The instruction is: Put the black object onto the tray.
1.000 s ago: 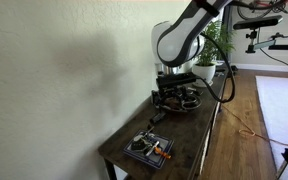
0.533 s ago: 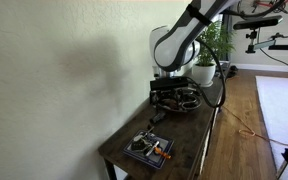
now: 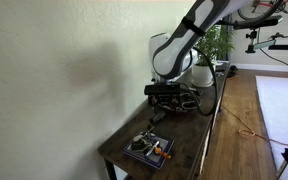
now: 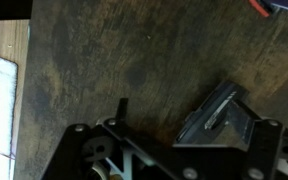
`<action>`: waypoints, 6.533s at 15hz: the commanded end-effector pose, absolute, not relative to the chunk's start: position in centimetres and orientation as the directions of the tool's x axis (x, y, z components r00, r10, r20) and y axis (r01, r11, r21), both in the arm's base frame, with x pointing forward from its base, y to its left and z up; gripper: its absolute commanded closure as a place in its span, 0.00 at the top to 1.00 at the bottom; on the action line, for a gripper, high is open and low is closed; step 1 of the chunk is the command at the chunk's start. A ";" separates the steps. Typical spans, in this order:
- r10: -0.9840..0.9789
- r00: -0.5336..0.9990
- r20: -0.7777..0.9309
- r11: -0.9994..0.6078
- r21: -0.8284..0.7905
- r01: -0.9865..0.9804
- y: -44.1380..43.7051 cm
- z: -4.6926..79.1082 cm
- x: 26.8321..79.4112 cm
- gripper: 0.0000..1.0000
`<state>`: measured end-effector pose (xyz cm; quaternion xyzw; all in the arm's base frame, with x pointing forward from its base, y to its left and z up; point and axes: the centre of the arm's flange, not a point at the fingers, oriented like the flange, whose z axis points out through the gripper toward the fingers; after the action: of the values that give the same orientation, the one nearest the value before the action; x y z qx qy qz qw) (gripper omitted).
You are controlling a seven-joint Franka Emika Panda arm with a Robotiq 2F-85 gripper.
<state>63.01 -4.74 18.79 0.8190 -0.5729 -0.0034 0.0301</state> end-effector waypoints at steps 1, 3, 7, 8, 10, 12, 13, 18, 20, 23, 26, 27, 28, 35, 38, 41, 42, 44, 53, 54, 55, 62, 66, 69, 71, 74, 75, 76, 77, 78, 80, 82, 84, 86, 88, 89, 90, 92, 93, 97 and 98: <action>-0.960 0.275 0.056 -0.273 0.037 -0.961 -4.9 18.1 63.7 1.00; -0.970 0.237 0.060 -0.236 0.021 -0.972 -5.4 17.7 64.1 1.00; -0.984 0.164 0.074 -0.167 -0.031 -0.985 -6.4 17.3 64.9 1.00; -0.985 0.156 0.075 -0.159 -0.040 -0.986 -6.6 17.2 65.3 1.00; -0.987 0.143 0.071 -0.146 -0.046 -0.988 -6.8 16.8 65.6 1.00; -0.989 0.132 0.065 -0.135 -0.056 -0.989 -7.0 16.6 66.0 1.00; -0.990 0.127 0.060 -0.131 -0.060 -0.990 -7.1 16.5 66.1 1.00; -0.992 0.113 0.048 -0.116 -0.076 -0.990 -7.4 15.9 66.6 0.92; -0.992 0.115 0.044 -0.118 -0.076 -0.990 -7.6 15.7 66.7 0.67; -0.993 0.112 0.042 -0.115 -0.074 -0.991 -7.6 15.4 66.6 0.47; -0.994 0.107 0.032 -0.110 -0.081 -0.991 -7.7 15.4 66.2 0.28; -0.994 0.102 0.031 -0.104 -0.083 -0.991 -7.7 15.4 66.1 0.20; -0.995 0.099 0.028 -0.101 -0.085 -0.991 -7.8 15.5 66.0 0.16; -0.993 0.117 0.020 -0.119 -0.098 -0.988 -7.6 16.1 65.7 0.13; -0.990 0.138 0.016 -0.139 -0.091 -0.986 -7.3 15.8 65.6 0.58; -0.986 0.168 0.005 -0.168 -0.071 -0.983 -6.6 14.9 65.2 0.76; -0.985 0.175 0.003 -0.175 -0.068 -0.982 -6.4 14.8 65.1 0.82; -0.983 0.183 0.002 -0.183 -0.070 -0.981 -6.1 14.8 65.1 0.95; -0.977 0.210 -0.020 -0.208 -0.080 -0.975 -6.2 14.6 64.9 0.27; -0.977 0.212 -0.023 -0.209 -0.081 -0.974 -6.2 14.6 64.9 0.20; -0.977 0.214 -0.025 -0.211 -0.083 -0.974 -6.1 14.6 65.0 0.15; -0.965 0.261 -0.005 -0.260 -0.096 -0.961 -5.4 16.5 64.5 0.14; -0.953 0.301 0.020 -0.301 -0.128 -0.945 -4.5 18.8 64.2 0.14; -0.948 0.316 0.029 -0.317 -0.147 -0.937 -4.1 20.3 63.9 0.14; -0.949 0.315 0.031 -0.315 -0.158 -0.936 -4.3 21.3 63.6 0.14; -0.953 0.297 0.055 -0.302 -0.165 -0.939 -5.6 22.9 63.2 0.14; -0.954 0.292 0.060 -0.298 -0.169 -0.939 -6.0 23.5 63.0 0.14; -0.957 0.281 0.069 -0.289 -0.171 -0.942 -6.9 23.9 62.9 0.14; -0.960 0.271 0.076 -0.280 -0.172 -0.944 -7.5 24.4 62.8 0.14; -0.962 0.257 0.091 -0.269 -0.175 -0.947 -8.4 24.8 62.6 0.14; -0.967 0.232 0.107 -0.248 -0.182 -0.951 -10.0 25.3 62.3 0.14; -0.969 0.211 0.127 -0.233 -0.193 -0.953 -11.6 25.5 62.3 0.14; -0.972 0.191 0.140 -0.217 -0.202 -0.955 -12.8 25.2 62.4 0.14; -0.972 0.181 0.151 -0.211 -0.214 -0.954 -13.7 24.5 62.5 0.14; -0.971 0.176 0.159 -0.208 -0.216 -0.954 -14.2 23.9 62.7 0.14; -0.972 0.174 0.160 -0.207 -0.216 -0.954 -14.3 23.7 62.8 0.14; -0.971 0.174 0.162 -0.206 -0.215 -0.955 -14.5 23.3 62.9 0.14; -0.970 0.178 0.167 -0.212 -0.209 -0.955 -14.7 22.5 63.0 0.14; -0.969 0.181 0.168 -0.214 -0.206 -0.955 -14.7 22.1 63.0 0.14; -0.968 0.185 0.171 -0.216 -0.188 -0.958 -15.2 20.4 63.2 0.14; -0.967 0.186 0.175 -0.217 -0.182 -0.959 -15.5 20.2 63.3 0.14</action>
<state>63.26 -14.62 20.52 0.7677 -0.6301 0.1142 -0.0229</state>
